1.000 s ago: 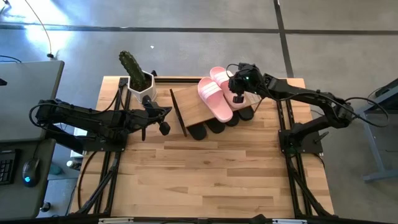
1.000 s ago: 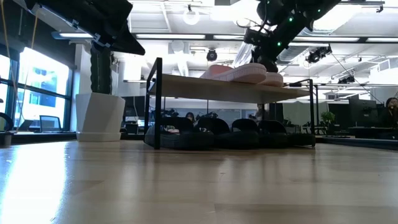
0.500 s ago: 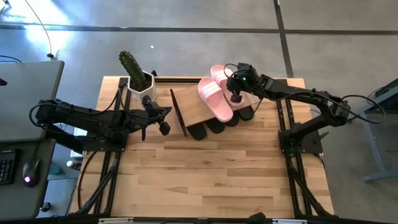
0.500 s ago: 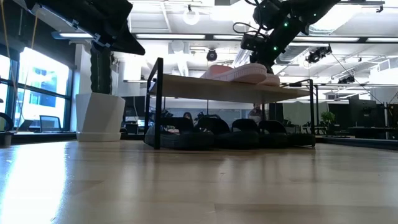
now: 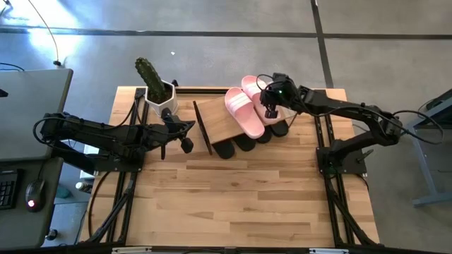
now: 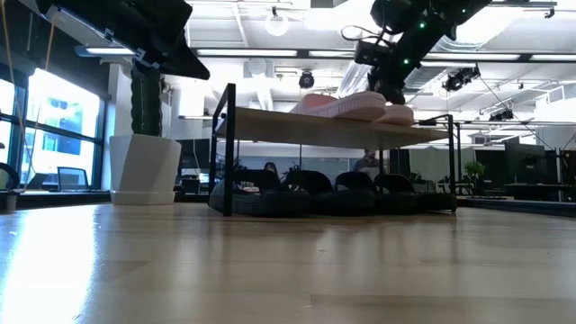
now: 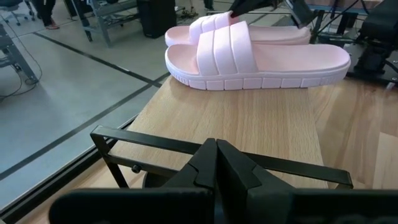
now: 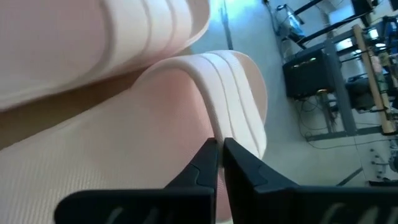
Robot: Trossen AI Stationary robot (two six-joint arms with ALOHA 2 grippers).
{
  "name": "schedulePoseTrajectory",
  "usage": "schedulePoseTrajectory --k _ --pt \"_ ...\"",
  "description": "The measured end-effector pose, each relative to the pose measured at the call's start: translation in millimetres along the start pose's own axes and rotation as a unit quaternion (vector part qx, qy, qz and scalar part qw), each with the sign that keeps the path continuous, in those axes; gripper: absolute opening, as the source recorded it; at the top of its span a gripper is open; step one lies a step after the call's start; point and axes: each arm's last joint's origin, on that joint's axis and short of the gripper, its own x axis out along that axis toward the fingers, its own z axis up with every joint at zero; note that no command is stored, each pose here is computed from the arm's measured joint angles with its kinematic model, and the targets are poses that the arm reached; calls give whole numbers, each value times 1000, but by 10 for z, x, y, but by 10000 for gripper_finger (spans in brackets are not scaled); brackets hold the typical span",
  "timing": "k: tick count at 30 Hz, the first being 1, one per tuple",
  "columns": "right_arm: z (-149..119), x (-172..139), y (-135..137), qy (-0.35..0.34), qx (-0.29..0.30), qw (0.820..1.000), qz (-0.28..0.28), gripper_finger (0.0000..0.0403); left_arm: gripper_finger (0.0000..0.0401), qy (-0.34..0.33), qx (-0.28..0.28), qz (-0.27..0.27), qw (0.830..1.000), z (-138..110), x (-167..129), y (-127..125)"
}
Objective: Pick and place slides into the shelf
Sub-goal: Adjust the pink slide on the shelf
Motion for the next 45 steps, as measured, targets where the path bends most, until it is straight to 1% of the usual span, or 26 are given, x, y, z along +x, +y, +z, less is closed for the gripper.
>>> schedulePoseTrajectory --k 5,11,19,23,29,35,40,42,45 --pt "-34 -9 37 10 12 1000 27 1 1 0 0 0 1000 0 0 0" --pt "-16 -50 43 4 16 1000 26 0 1 0 0 0 1000 0 0 0" --pt "17 -202 70 -10 18 999 33 0 1 0 0 0 1000 -2 0 0" --pt "-7 -203 90 1 25 999 45 0 1 0 0 2 1000 -1 0 1" --pt "-6 -203 91 0 31 998 46 0 1 0 0 2 1000 -1 0 1" --pt "-2 -203 94 -7 34 998 54 0 1 0 0 1 1000 -2 0 1" --pt "4 -204 104 -20 35 996 74 0 1 0 0 1 1000 -2 0 1" --pt "7 -205 107 -24 36 996 79 7 1 1 0 0 1000 -2 0 0" --pt "7 -205 109 -25 37 996 81 30 1 1 0 0 1000 -2 0 0"
